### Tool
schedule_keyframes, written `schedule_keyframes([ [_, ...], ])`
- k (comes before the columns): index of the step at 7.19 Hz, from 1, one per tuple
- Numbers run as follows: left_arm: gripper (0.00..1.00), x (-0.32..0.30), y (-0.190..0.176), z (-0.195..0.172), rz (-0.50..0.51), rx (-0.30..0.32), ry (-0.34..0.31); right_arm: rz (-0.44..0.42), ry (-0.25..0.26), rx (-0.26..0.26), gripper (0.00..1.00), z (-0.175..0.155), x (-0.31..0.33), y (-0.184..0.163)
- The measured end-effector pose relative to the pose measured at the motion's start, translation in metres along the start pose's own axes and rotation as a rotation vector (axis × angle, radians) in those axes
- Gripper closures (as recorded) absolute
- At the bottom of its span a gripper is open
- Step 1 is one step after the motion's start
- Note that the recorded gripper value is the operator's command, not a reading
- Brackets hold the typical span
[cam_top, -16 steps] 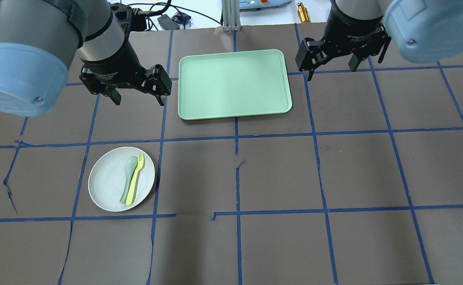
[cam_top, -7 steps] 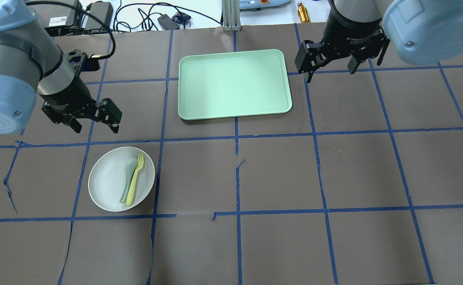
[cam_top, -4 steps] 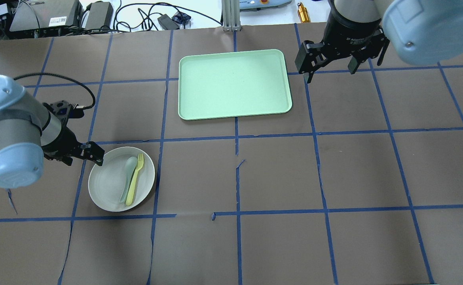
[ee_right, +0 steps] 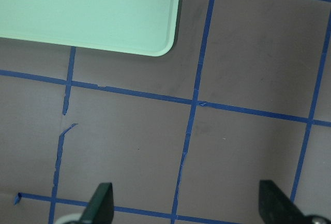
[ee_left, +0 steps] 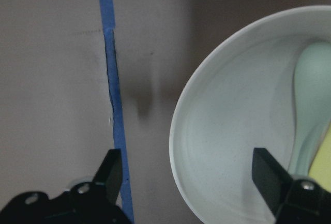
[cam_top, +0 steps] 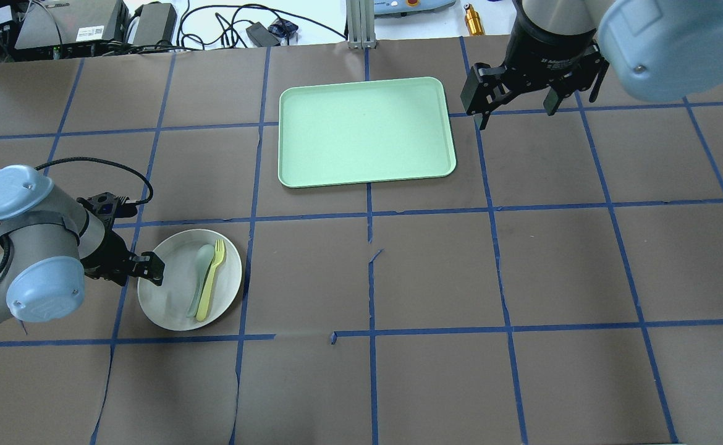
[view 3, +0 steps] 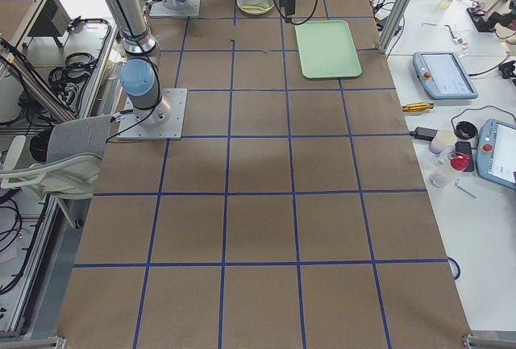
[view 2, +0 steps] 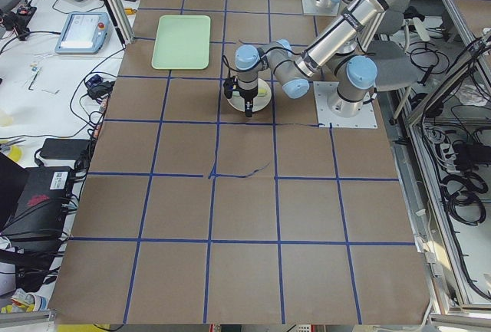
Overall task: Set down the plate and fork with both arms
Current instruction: 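Move the left gripper down to the rim of the white bowl, then grasp the bowl rim with the left gripper and lift it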
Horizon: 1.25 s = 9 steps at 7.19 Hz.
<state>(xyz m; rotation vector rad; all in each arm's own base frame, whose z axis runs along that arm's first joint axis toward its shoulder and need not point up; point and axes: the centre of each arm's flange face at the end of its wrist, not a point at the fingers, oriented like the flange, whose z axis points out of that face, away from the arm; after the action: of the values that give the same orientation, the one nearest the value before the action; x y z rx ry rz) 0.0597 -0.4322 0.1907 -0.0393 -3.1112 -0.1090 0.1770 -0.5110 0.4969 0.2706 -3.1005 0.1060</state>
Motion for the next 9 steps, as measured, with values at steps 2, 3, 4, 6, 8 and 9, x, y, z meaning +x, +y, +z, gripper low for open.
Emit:
schedule_keyframes([
  [2, 0.95, -0.002, 0.000, 0.004, -0.005, -0.009, 0.006, 0.000, 0.000, 0.000, 0.00, 0.000, 0.000, 0.000],
  [3, 1.00, -0.005, 0.001, 0.006, -0.015, -0.012, 0.010, 0.000, 0.000, 0.001, 0.00, 0.000, 0.000, 0.000],
  [4, 1.00, -0.009, 0.001, 0.007, -0.026, -0.014, 0.015, 0.000, 0.000, 0.001, 0.00, 0.000, 0.000, 0.000],
  [6, 1.00, -0.017, -0.001, 0.004, -0.049, 0.022, 0.081, 0.000, 0.000, 0.000, 0.00, 0.000, 0.000, 0.000],
  [8, 1.00, -0.030, -0.013, -0.012, -0.095, 0.057, 0.188, 0.000, 0.001, 0.000, 0.00, 0.000, 0.000, 0.000],
  [9, 1.00, -0.032, -0.029, -0.032, -0.129, 0.056, 0.241, 0.000, 0.001, 0.001, 0.00, 0.000, 0.000, 0.000],
])
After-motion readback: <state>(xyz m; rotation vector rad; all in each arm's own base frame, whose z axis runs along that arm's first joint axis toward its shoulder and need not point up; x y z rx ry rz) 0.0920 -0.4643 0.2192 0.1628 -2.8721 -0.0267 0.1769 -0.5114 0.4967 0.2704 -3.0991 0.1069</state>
